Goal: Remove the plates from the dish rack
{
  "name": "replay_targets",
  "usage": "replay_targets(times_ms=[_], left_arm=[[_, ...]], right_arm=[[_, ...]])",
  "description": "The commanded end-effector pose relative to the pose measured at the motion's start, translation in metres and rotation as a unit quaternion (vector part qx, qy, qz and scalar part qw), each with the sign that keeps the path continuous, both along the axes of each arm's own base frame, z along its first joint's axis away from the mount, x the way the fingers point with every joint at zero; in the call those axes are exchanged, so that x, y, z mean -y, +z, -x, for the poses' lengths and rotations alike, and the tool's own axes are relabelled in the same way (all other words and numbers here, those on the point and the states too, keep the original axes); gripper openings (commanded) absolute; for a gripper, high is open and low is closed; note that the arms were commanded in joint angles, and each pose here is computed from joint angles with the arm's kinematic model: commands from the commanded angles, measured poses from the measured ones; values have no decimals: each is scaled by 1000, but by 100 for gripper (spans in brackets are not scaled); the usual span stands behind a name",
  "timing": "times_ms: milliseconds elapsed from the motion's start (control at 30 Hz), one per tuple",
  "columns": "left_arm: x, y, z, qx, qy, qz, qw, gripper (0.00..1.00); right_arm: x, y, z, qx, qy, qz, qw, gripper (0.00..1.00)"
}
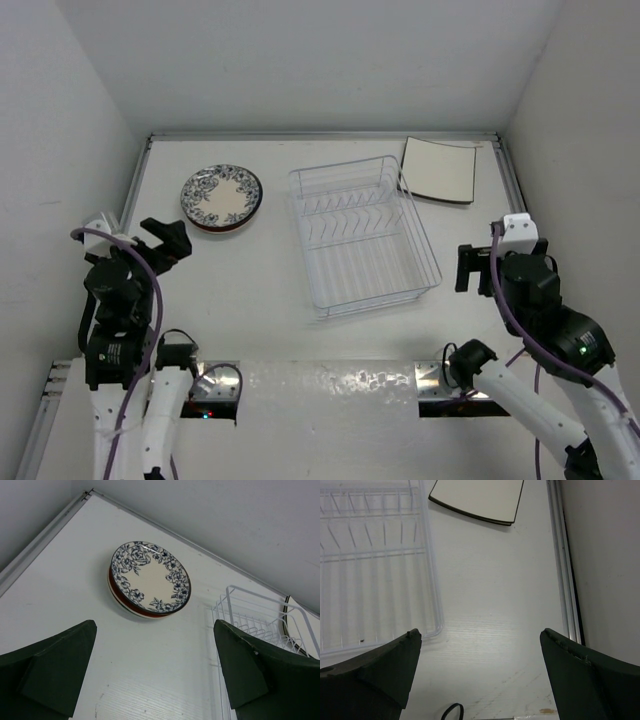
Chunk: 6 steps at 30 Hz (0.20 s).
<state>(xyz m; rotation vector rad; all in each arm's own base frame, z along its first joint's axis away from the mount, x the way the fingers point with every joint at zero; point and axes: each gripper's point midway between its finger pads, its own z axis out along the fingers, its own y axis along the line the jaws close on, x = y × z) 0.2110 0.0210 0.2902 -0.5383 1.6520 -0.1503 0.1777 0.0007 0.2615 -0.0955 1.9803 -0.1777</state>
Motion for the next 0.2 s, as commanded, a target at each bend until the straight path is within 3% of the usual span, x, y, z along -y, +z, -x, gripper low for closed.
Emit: replay_targets(times_ms=[0, 167], left_arm=[[4, 11, -4, 25, -8, 4, 1000, 100], [5, 10, -5, 26, -12, 4, 1000, 100]], right_arm=[[2, -6, -2, -5, -13, 3, 1000, 99], [1, -8, -4, -9, -15, 4, 1000, 99]])
